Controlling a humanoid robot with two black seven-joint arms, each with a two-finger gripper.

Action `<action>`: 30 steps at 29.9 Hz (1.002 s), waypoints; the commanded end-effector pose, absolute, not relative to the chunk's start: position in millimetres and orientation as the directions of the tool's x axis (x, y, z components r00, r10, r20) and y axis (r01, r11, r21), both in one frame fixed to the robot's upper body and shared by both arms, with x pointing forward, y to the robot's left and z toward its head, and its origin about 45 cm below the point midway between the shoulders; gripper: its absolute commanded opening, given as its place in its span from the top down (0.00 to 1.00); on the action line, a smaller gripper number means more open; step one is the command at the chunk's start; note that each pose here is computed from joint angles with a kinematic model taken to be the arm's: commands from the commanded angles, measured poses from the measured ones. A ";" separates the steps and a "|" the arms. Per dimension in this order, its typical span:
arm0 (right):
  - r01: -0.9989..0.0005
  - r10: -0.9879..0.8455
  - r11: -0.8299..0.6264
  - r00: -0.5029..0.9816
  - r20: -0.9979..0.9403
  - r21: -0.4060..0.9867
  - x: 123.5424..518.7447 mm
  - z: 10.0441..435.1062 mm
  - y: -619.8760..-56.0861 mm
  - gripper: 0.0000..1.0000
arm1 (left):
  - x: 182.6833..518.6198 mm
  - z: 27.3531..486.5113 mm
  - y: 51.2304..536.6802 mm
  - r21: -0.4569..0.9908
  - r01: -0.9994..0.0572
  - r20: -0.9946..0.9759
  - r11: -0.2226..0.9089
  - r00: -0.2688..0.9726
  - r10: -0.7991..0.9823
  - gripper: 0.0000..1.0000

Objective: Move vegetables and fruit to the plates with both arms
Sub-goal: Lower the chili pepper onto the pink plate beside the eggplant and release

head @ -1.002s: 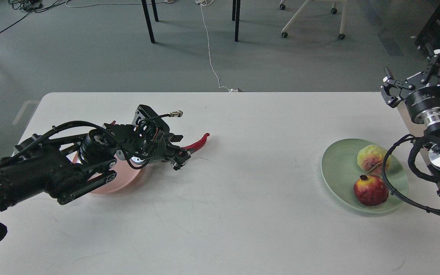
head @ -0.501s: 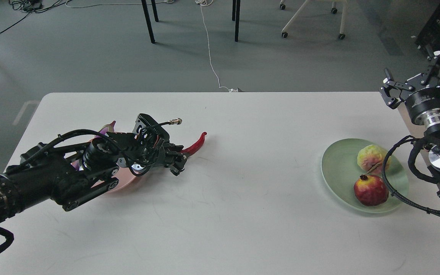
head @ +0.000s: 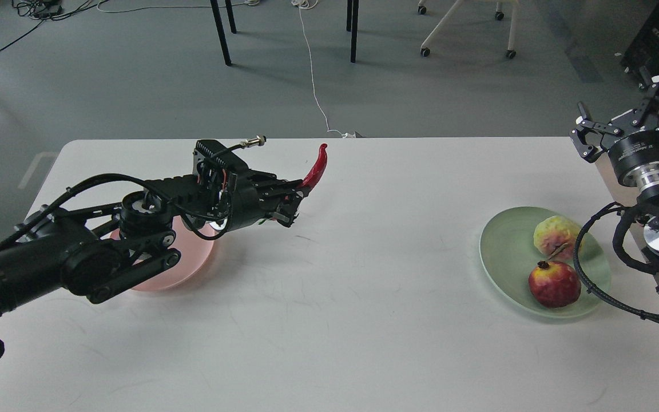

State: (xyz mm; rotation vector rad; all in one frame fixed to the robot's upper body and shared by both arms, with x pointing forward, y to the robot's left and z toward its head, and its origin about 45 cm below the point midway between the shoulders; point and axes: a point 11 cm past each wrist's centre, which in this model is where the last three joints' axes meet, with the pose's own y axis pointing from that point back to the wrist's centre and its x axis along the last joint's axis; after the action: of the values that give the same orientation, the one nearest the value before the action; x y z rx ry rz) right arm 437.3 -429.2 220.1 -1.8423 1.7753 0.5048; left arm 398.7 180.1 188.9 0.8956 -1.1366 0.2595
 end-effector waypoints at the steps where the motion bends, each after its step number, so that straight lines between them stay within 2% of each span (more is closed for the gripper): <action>1: -0.993 -0.795 0.001 0.069 -0.603 -0.115 437.5 220.0 -428.6 0.01 | 393.9 206.9 222.6 0.506 -0.623 0.856 0.597 0.449 -0.256 0.89; 4: -0.994 -0.796 0.001 0.068 -0.602 -0.113 437.1 219.3 -428.6 0.01 | 376.1 213.8 270.5 0.545 -0.641 0.836 0.541 0.467 -0.289 0.89; 8: -0.994 -0.796 0.001 0.065 -0.601 -0.109 436.2 217.7 -428.8 0.01 | 344.0 195.4 331.3 0.629 -0.644 0.776 0.435 0.554 -0.300 0.88; 14: -0.994 -0.796 -0.005 0.070 -0.602 -0.110 436.8 217.8 -426.7 0.01 | 322.8 171.9 351.4 0.677 -0.625 0.733 0.388 0.619 -0.281 0.84; 16: -0.994 -0.796 -0.007 0.073 -0.601 -0.111 437.3 218.4 -425.8 0.01 | 323.9 169.5 350.7 0.680 -0.632 0.731 0.371 0.621 -0.282 0.75; 19: -0.993 -0.796 -0.010 0.077 -0.601 -0.113 438.2 219.7 -424.8 0.01 | 326.1 166.3 350.3 0.682 -0.650 0.730 0.335 0.622 -0.283 0.47; 20: -0.993 -0.796 -0.010 0.076 -0.600 -0.114 438.1 220.0 -425.5 0.01 | 326.8 165.3 348.8 0.682 -0.653 0.731 0.330 0.621 -0.282 0.43; 25: -0.994 -0.799 -0.002 0.070 -0.597 -0.113 437.4 220.8 -429.2 0.01 | 327.2 166.9 348.7 0.682 -0.650 0.731 0.335 0.623 -0.279 0.37; 30: -0.993 -0.799 0.006 0.064 -0.598 -0.115 437.2 221.2 -431.8 0.01 | 333.9 174.1 343.5 0.657 -0.666 0.751 0.353 0.614 -0.243 0.36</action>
State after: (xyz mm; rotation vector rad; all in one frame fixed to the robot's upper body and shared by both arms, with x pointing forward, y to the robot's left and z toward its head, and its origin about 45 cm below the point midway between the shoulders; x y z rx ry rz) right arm 437.3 -430.5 220.9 -1.8446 1.7788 0.5012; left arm 327.9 346.7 167.2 1.2408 -0.9196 0.2959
